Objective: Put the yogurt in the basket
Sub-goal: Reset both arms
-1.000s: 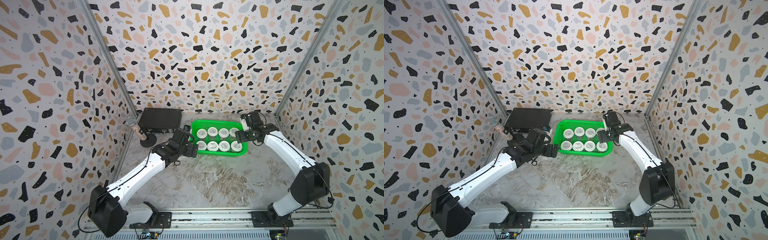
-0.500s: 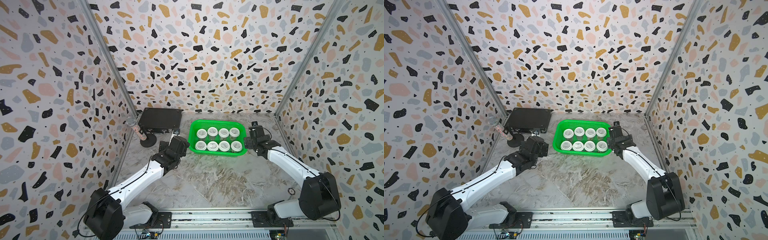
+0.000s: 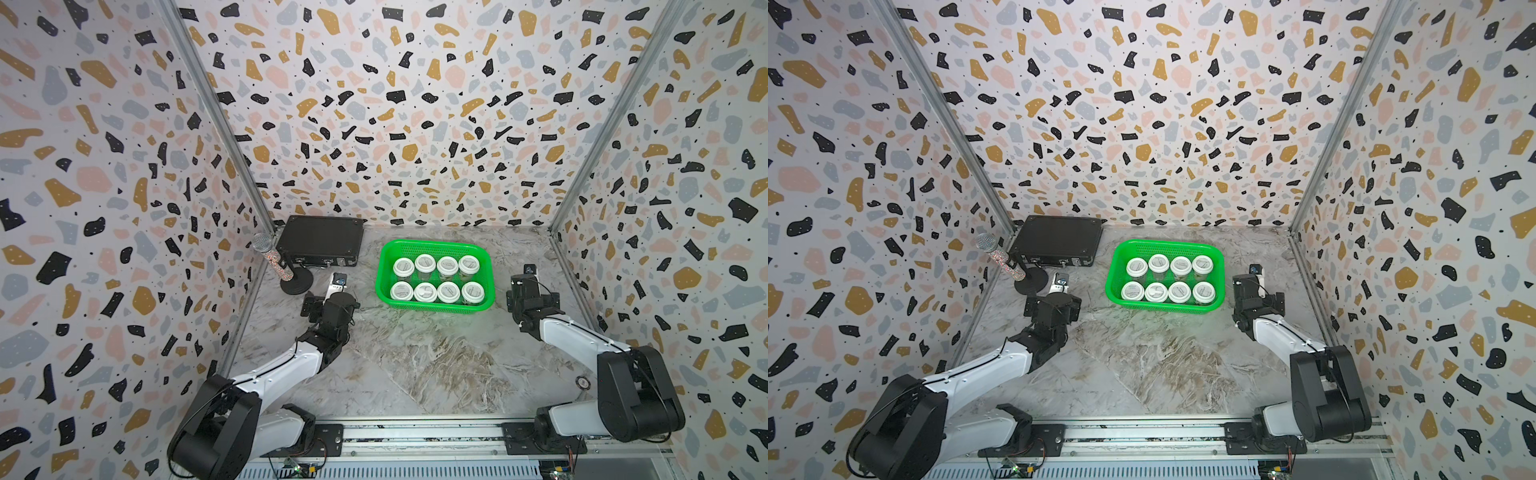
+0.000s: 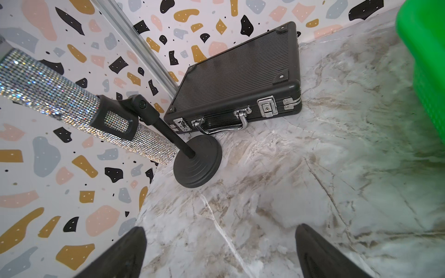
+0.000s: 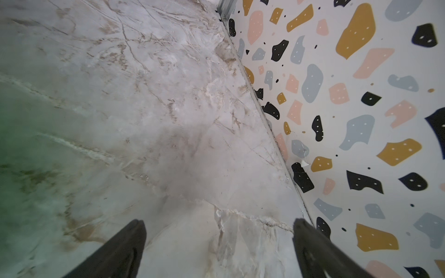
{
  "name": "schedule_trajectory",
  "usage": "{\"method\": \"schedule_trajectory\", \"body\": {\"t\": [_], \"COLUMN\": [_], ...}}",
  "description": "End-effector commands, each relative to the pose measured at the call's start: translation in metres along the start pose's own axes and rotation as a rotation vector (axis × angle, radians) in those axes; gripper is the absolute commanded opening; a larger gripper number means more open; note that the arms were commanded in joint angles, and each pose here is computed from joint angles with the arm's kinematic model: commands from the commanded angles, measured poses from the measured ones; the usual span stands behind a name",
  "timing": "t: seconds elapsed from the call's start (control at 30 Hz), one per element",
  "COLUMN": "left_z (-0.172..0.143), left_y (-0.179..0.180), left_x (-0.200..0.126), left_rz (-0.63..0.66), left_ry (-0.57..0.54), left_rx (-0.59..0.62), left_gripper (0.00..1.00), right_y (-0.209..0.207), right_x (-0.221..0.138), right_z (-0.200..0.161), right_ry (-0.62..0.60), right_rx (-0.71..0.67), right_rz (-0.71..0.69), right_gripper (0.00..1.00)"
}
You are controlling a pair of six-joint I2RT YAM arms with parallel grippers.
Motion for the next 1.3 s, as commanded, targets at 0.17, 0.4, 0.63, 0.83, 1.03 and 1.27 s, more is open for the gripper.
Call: {"method": "schedule_trajectory", "body": {"t": [0.17, 0.4, 0.63, 0.83, 1.03, 1.27], "left_z": [-0.002, -0.016, -0.028, -0.034, -0.032, -0.032], "left_y": [0.002, 0.006, 0.001, -0.008, -0.010, -0.010], "left_x": [0.021, 0.033, 0.038, 0.042, 0.046, 0.046], "left_rz": [-0.107, -0.167, -0.200, -0.217, -0.240, -0.238], "left_ry": [-0.109, -0.121, -0.151, -0.168, -0.131, -0.133], "left_rx": [-0.132, -0.215, -0.253, -0.242, -0.231, -0.232], "left_gripper": [0.99, 0.99, 0.99, 0.99, 0.99, 0.99], "right_y": [0.007, 0.013, 0.021, 0.020, 0.022, 0.022], "right_x": [0.009, 0.009, 0.011, 0.009, 0.012, 0.014], "right_z": [0.003, 0.007, 0.001, -0.006, -0.013, -0.012], "right_ry": [-0.153, -0.205, -0.237, -0.274, -0.285, -0.271], "right_rx": [0.050, 0.071, 0.101, 0.121, 0.119, 0.118], "right_rz": [0.105, 0.185, 0.280, 0.324, 0.334, 0.321], "right_gripper": [1.00, 1.00, 1.00, 1.00, 1.00, 1.00]}}
Point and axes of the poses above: each gripper's point midway between its finger pads, its own x axis out along the fingers, its own y axis along the line the jaws close on, z = x × y, the point moved 3 cm from there along -x, back along the fingers, and after that the axes turned 13 degrees about x, right-handed, at the moved point
